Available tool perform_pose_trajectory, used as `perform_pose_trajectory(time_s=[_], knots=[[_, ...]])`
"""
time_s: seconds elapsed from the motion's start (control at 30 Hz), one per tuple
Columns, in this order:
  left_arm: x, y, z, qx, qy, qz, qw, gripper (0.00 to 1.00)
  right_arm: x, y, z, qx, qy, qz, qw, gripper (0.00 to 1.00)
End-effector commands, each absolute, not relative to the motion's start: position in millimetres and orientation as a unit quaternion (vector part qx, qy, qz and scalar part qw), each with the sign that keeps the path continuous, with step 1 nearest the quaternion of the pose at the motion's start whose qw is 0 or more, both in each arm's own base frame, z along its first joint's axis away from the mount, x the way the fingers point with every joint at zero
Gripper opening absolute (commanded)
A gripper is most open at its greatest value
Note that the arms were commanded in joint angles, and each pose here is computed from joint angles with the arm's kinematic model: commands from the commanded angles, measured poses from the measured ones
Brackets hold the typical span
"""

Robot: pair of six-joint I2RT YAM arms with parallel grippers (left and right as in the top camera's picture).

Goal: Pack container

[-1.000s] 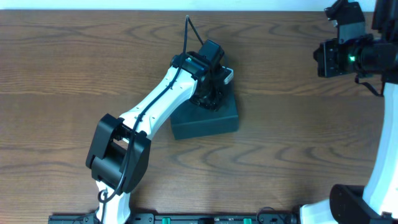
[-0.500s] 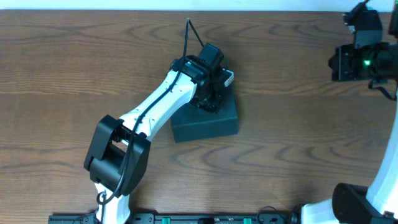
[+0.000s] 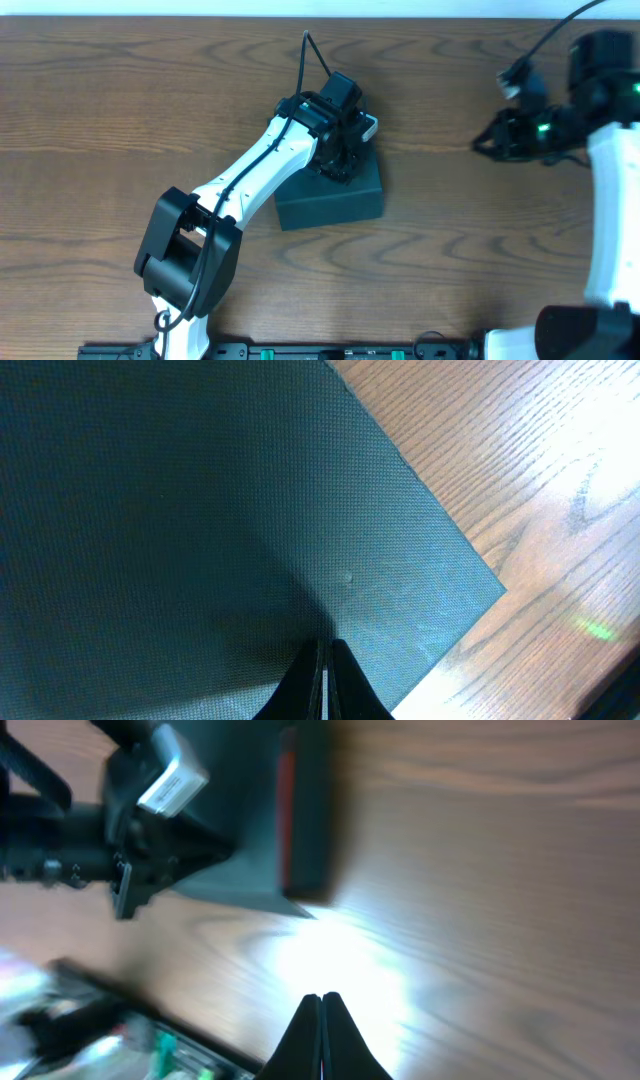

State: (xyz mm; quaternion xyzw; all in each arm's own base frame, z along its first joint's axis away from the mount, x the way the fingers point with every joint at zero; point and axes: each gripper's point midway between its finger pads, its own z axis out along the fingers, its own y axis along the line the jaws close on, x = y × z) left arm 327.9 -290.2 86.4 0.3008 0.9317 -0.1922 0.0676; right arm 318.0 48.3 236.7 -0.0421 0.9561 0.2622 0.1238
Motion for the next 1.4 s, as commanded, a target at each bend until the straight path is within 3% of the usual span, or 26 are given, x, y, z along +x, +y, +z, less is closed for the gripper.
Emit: perform_pose_trajectory(time_s=[0.0, 0.23, 0.5, 0.67, 0.87, 1.1, 1.37], knots=[[320, -267, 46, 0.299, 0.944, -0.135, 0.026, 0.06, 310, 91, 227, -0.051, 0.901, 0.417, 0.11, 0.02], [320, -267, 46, 0.299, 0.944, -0.135, 0.026, 0.06, 280, 131, 109, 0.043, 0.882, 0.47, 0.018, 0.01], [317, -266, 45, 0.298, 0.945, -0.134, 0.021, 0.06, 252, 174, 49, 0.051, 0.909, 0.414, -0.016, 0.01], [315, -264, 45, 0.298, 0.945, -0.132, 0.014, 0.06, 254, 180, 27, 0.092, 0.926, 0.366, -0.004, 0.01], [314, -263, 45, 0.297, 0.946, -0.131, 0.012, 0.06, 284, 192, 23, 0.124, 0.922, 0.359, 0.073, 0.02], [313, -263, 45, 0.297, 0.946, -0.131, 0.01, 0.06, 280, 204, 19, 0.11, 0.93, 0.34, 0.086, 0.02], [312, -262, 45, 0.297, 0.946, -0.13, 0.008, 0.06, 301, 185, 13, 0.146, 0.937, 0.285, 0.142, 0.02]])
